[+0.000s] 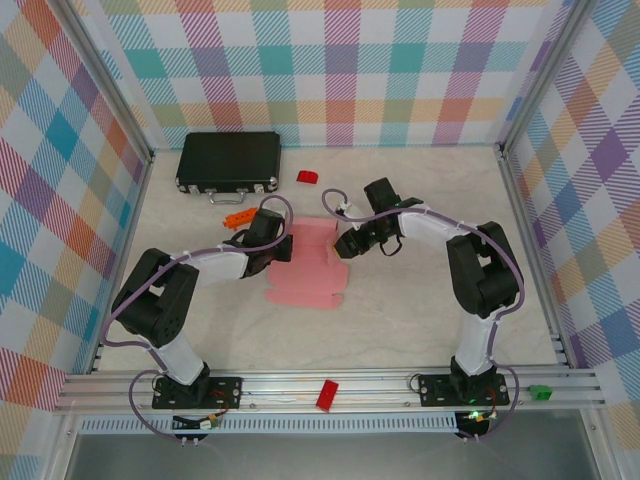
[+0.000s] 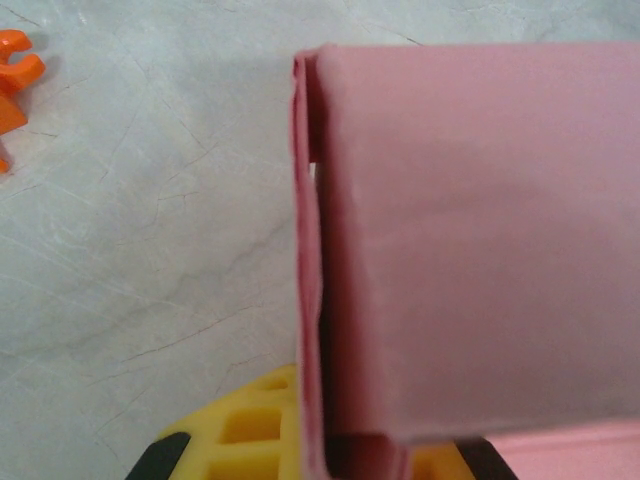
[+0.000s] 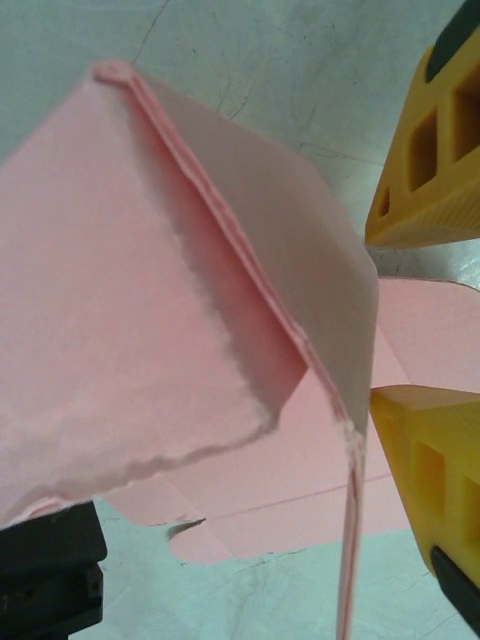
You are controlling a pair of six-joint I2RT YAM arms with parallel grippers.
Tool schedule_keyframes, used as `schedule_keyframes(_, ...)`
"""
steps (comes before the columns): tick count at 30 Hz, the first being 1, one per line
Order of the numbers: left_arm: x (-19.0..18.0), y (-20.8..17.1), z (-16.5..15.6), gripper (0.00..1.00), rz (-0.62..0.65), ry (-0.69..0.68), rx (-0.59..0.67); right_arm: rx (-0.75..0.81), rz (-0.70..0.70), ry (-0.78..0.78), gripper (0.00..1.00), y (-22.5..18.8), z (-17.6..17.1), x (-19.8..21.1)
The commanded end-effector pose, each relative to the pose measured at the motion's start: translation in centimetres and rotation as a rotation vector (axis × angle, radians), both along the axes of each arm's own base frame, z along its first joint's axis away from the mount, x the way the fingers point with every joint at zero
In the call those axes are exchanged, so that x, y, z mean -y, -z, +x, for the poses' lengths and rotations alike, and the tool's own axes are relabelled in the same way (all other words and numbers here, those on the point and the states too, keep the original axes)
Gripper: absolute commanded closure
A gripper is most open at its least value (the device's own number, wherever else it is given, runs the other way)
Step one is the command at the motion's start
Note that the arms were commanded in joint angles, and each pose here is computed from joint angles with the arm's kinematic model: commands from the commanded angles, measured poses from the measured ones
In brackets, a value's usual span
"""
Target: Fold the paper box
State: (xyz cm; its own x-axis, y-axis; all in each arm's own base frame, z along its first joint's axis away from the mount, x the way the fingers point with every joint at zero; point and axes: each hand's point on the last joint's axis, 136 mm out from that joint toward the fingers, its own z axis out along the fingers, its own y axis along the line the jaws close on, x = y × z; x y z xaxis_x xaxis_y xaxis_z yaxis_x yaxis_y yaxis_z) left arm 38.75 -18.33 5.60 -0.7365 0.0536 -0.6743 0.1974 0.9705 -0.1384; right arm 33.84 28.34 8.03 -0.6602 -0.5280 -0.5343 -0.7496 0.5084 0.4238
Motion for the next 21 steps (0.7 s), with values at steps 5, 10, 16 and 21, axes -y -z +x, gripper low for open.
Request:
schedule_keyframes(5,0.6,0.3,-0.2,0.98,-0.004,0.001,-0.025,0.042,0.036,-0.026,0.57,-1.3,0.1,-1.0)
schedule_keyframes(10,1.0,0.0,-0.4,0.98,-0.019,0.023,-0.031,0.114,0.004,0.095,0.57,-0.9,2.5,-0.8)
schedule_keyframes(16,1.0,0.3,-1.1,0.98,-0.012,0.04,-0.047,0.212,-0.05,0.264,0.58,0.4,5.0,0.1)
schedule_keyframes(21,1.1,0.3,-1.3,0.98,-0.014,0.052,-0.048,0.289,-0.076,0.342,0.59,1.3,6.0,0.2)
